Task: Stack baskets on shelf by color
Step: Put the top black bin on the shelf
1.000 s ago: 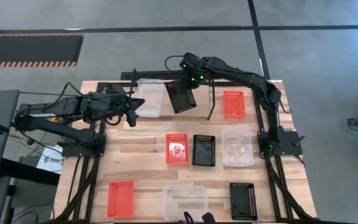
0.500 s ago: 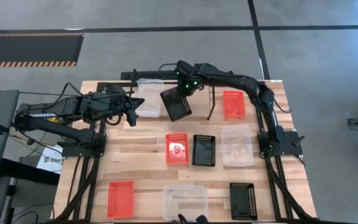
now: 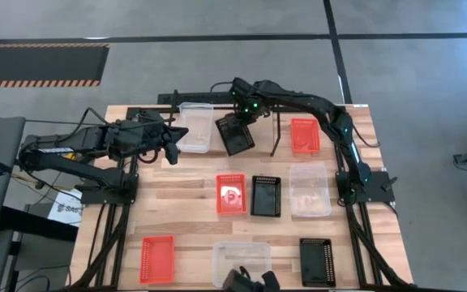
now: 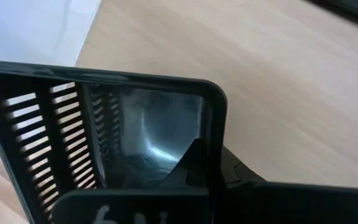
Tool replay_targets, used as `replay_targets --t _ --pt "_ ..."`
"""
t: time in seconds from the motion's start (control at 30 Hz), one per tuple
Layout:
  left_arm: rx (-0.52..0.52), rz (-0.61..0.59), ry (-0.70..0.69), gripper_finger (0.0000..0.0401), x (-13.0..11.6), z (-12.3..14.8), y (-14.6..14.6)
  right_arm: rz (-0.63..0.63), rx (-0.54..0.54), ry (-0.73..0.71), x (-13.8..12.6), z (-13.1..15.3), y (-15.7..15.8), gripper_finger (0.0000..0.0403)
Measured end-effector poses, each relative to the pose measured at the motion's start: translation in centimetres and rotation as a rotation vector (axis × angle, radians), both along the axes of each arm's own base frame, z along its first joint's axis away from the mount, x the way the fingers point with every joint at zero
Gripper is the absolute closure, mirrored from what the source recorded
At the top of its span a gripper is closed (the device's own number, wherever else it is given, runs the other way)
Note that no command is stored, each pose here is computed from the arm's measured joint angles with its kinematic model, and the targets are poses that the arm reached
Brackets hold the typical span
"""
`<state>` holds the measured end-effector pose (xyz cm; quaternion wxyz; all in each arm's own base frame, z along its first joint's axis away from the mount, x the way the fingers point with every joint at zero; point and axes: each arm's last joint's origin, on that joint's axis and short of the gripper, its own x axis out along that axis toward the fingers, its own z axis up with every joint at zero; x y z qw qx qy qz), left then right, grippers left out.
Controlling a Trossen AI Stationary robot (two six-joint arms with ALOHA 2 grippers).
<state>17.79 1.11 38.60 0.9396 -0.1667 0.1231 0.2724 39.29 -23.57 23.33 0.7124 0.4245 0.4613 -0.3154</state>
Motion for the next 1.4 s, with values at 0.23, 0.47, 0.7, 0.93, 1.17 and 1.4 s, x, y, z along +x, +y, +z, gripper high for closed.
replay_targets --t 0.23,0.47,0.7,0.93,1.17,1.4 --pt "0.0 0.0 -0.001 0.0401 0.0 0.0 0.0 -0.033 0.01 0.005 -0.8 0.0 -1.2 0.0401" --pt "-0.003 0.001 -0.003 0.0401 0.0 0.0 0.0 0.011 -0.025 0.021 -0.7 0.0 -0.9 0.0342" --pt "-0.007 0.003 -0.005 0.0401 0.0 0.0 0.0 0.028 -0.059 0.028 -0.4 0.0 -0.7 0.0303" --pt "-0.018 0.007 -0.011 0.0401 0.0 0.0 0.0 0.068 -0.108 -0.007 -0.3 1.9 -0.8 0.0307" --pt "-0.019 0.007 -0.011 0.0401 0.0 0.0 0.0 0.081 -0.192 0.028 -0.2 4.5 -0.3 0.0344" --pt "-0.017 0.011 -0.011 0.0401 0.0 0.0 0.0 0.368 -0.187 0.046 2.0 4.6 4.6 0.0394"
